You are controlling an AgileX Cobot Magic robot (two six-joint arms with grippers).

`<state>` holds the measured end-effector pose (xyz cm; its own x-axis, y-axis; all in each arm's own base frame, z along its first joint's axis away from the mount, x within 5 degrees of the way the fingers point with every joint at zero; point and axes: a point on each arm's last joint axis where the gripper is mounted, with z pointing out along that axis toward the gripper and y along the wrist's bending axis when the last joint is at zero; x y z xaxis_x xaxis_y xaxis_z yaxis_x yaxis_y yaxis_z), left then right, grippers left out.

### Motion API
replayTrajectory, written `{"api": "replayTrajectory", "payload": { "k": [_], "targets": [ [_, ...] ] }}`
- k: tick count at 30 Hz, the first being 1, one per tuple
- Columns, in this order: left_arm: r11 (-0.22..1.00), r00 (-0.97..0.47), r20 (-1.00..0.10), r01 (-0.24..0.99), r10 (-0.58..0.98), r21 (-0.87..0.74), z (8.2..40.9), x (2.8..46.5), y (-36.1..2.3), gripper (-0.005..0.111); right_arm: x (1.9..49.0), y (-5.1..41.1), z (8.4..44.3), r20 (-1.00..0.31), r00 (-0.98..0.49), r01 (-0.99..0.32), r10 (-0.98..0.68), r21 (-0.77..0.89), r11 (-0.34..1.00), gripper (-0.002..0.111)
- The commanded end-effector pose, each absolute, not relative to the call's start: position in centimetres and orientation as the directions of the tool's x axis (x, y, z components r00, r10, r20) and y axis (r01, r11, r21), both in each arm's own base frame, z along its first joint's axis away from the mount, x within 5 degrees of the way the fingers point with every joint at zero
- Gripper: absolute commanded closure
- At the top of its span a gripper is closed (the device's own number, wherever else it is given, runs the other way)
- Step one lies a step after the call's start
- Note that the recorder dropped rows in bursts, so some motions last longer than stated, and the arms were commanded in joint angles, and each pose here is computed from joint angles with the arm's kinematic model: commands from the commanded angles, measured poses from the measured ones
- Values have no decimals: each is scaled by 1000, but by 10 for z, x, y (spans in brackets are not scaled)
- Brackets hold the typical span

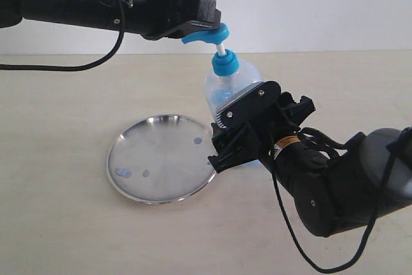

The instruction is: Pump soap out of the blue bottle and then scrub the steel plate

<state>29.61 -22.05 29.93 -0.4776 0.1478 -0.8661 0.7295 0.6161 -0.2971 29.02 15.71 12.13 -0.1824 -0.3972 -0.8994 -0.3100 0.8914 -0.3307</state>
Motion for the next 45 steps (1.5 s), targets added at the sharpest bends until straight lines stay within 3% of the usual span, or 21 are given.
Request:
{"api": "replayTrajectory", "payload": {
  "k": [1,9,31,39,45],
  "targets": [
    [587,-505,-835,751,217,-302,279,296,-225,103,289,158,119,-884,-188,-338,-429,-352,873,108],
    [582,-549,-801,741,237,-335,261,300,-230,103,289,158,119,-884,-188,-338,-429,-352,873,108],
    [606,-539,-809,732,235,-311,261,303,-228,103,289,158,119,-884,-188,-338,-429,-352,873,108],
    [717,-352,-934,667,62,-203,321,307,-212,103,289,157,119,-897,-205,-324,-390,-314,892,108],
    [763,-204,-979,634,3,-130,369,287,-191,103,291,153,121,-944,-257,-230,-208,-149,962,108]
  ]
}}
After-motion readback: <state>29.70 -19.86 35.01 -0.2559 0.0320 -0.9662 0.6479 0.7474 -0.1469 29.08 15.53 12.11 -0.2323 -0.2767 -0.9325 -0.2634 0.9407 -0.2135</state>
